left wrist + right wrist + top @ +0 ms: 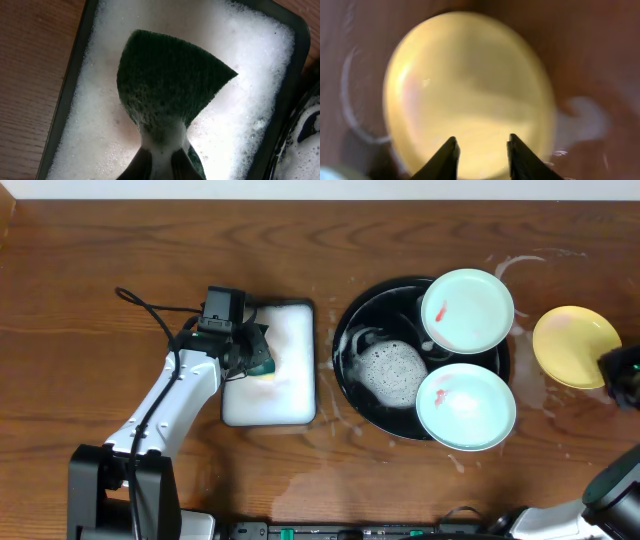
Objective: Clean dirty plates on tray and stack at the side
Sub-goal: 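Set the yellow plate down on the table right of the tray, then grasp the rim of the upper pale green plate with the right gripper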
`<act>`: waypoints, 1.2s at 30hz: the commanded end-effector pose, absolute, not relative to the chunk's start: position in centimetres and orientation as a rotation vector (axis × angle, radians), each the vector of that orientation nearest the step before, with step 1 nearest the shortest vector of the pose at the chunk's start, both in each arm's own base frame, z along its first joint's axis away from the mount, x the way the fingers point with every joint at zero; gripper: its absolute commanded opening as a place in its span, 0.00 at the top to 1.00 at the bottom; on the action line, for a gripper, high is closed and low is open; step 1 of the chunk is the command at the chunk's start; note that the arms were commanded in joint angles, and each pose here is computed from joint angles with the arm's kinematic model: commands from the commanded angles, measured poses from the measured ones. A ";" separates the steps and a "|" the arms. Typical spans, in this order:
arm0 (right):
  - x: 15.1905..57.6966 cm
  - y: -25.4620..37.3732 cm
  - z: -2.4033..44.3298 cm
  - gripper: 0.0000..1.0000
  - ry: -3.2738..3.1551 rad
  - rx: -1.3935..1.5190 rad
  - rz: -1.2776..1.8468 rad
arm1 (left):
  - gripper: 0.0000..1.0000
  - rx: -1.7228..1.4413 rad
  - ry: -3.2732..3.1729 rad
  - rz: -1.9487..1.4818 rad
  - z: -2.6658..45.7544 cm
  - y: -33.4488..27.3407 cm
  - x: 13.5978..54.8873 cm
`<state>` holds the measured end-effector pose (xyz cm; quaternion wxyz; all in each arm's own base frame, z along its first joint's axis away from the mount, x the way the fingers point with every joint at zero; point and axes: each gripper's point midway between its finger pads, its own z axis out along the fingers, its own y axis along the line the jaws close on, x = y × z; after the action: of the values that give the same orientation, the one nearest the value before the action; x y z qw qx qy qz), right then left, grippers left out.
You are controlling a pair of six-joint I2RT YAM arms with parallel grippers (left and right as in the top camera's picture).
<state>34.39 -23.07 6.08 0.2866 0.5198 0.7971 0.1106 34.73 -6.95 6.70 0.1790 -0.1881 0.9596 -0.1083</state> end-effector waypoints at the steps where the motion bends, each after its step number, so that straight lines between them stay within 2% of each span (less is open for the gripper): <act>1: 38.6 -17.9 7.5 0.51 2.229 1.021 0.451 | 0.92 -0.522 2.726 -0.306 6.3 -6.9 34.6; 2: 39.5 -16.6 7.8 0.37 2.243 0.946 0.463 | 0.92 -0.522 2.726 -0.306 6.3 -6.9 34.6; 3: 40.4 -15.2 8.0 0.12 2.260 0.878 0.466 | 0.92 -0.522 2.726 -0.306 6.3 -6.9 34.6; 4: 41.2 -13.9 8.2 0.01 2.272 0.825 0.459 | 0.92 -0.522 2.727 -0.306 6.3 -6.9 34.6; 10: 44.6 -8.6 9.6 0.01 2.302 0.643 0.351 | 0.92 -0.524 2.733 -0.304 6.2 -6.9 34.4; 13: 45.4 -7.9 10.0 0.01 2.307 0.578 0.210 | 0.92 -0.523 2.732 -0.304 6.2 -6.9 34.4; 17: 45.2 -8.2 9.2 0.13 2.343 0.518 -0.028 | 0.92 -0.523 2.730 -0.305 6.3 -6.9 34.5; 21: 44.7 -7.0 7.2 0.27 2.417 0.466 -0.061 | 0.92 -0.523 2.730 -0.305 6.3 -6.9 34.5; 29: 42.7 -7.4 3.2 0.38 2.554 0.502 -0.131 | 0.92 -0.523 2.730 -0.305 6.3 -6.9 34.5; 31: 42.5 -7.3 2.7 0.45 2.566 0.522 -0.126 | 0.92 -0.523 2.730 -0.305 6.3 -6.9 34.5; 33: 42.4 -7.3 2.6 0.57 2.568 0.541 -0.117 | 0.92 -0.522 2.728 -0.306 6.3 -6.9 34.5; 36: 42.4 -7.0 2.6 0.67 2.569 0.540 -0.098 | 0.92 -0.522 2.727 -0.306 6.3 -6.9 34.5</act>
<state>42.07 -7.01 2.37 0.2509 0.1944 0.9477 -0.0327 34.70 -6.94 6.69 0.1784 -0.1883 0.9597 -0.1083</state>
